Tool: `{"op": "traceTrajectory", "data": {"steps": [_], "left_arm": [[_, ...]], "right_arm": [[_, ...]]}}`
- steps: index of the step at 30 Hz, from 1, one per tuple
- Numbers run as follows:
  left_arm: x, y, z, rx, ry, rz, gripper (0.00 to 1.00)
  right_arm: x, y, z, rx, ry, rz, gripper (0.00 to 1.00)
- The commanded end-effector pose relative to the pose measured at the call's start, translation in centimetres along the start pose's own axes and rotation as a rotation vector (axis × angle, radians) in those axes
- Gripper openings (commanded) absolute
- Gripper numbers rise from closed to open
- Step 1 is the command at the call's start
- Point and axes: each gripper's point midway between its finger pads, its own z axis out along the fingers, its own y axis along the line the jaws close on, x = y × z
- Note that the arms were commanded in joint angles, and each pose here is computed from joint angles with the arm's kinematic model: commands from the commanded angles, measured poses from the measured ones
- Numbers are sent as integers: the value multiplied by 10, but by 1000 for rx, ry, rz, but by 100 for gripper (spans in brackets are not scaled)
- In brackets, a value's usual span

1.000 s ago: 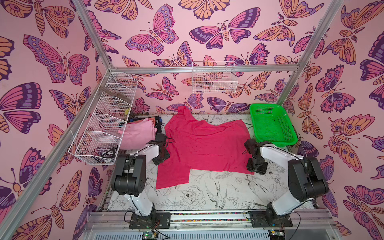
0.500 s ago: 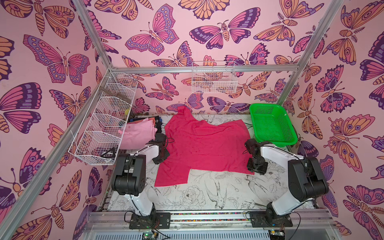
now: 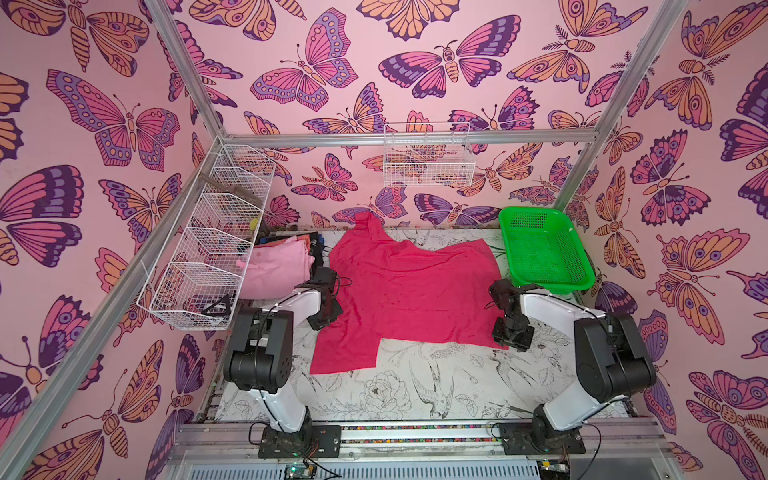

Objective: Fold and stack t-shirts
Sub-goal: Move the T-shirt to the center of the board.

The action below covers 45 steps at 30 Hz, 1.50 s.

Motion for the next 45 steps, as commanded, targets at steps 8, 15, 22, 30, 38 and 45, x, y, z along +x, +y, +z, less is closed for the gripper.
{"op": "traceTrajectory", "data": {"steps": [8,15,22,30,38,45], "left_arm": [[20,4,5,-36,86,34,7],[22,6,8,-47,91,37,6],[22,7,8,-57,89,42,6],[22,9,6,-67,87,46,4],[35,10,-22,-66,93,66,0],[69,18,-62,-53,96,72,0]], "right_arm": [[-4,20,2,-67,18,-5,50],[-4,28,11,-80,42,-7,47],[-1,32,18,-83,65,-11,23],[-1,31,18,-82,64,-10,0],[-8,19,-9,-74,-26,11,0],[-7,4,-40,-48,-125,24,0]]}}
